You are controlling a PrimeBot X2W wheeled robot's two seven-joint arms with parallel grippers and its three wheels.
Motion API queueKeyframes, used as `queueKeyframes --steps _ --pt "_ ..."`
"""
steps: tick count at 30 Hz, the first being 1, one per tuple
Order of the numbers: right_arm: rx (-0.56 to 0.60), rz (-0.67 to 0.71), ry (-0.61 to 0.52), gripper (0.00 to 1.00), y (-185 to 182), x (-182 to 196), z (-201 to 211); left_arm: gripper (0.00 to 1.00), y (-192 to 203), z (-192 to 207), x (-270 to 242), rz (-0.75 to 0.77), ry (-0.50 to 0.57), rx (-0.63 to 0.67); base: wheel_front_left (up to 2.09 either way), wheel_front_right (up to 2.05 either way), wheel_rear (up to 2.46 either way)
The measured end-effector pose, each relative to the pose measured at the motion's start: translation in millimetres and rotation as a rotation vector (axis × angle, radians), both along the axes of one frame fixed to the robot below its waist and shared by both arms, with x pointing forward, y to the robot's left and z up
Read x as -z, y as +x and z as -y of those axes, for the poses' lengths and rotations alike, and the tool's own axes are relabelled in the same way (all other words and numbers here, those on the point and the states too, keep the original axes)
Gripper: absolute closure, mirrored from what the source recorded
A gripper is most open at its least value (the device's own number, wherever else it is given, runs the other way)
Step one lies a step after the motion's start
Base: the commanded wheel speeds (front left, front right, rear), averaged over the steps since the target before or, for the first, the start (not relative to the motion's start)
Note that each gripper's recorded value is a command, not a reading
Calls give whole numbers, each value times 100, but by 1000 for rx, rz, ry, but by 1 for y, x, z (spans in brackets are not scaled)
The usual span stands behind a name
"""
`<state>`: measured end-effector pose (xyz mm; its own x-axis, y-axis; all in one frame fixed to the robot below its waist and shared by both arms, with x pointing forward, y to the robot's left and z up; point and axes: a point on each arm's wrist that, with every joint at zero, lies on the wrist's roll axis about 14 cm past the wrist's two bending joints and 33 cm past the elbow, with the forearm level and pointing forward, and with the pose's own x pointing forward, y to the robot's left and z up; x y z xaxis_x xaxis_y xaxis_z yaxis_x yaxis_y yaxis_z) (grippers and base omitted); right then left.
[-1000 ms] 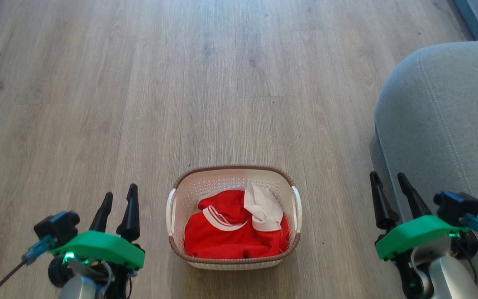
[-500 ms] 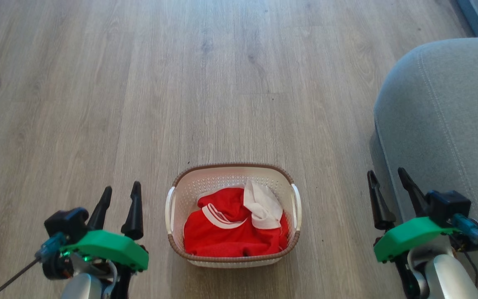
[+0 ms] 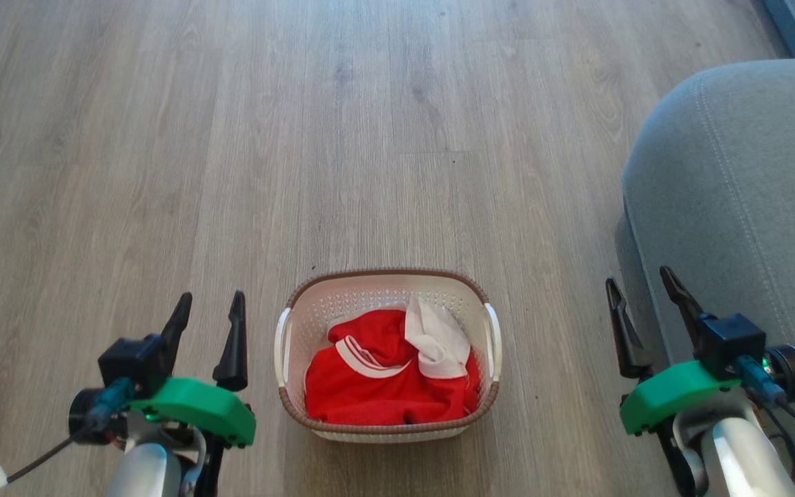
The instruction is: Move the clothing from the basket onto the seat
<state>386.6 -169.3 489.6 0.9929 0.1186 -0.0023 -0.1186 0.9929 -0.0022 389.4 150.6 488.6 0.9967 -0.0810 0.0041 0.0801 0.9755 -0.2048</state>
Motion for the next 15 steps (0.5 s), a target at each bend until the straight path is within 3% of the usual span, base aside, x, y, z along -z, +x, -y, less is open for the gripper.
queueKeyframes --steps 9,15 --pt "-19 30 -61 0 4 -4 -3 0 2 3 -2 26 92 15 0 0 0" --pt "-16 33 -55 0 4 -4 -3 0 2 3 -3 29 96 18 0 0 0"
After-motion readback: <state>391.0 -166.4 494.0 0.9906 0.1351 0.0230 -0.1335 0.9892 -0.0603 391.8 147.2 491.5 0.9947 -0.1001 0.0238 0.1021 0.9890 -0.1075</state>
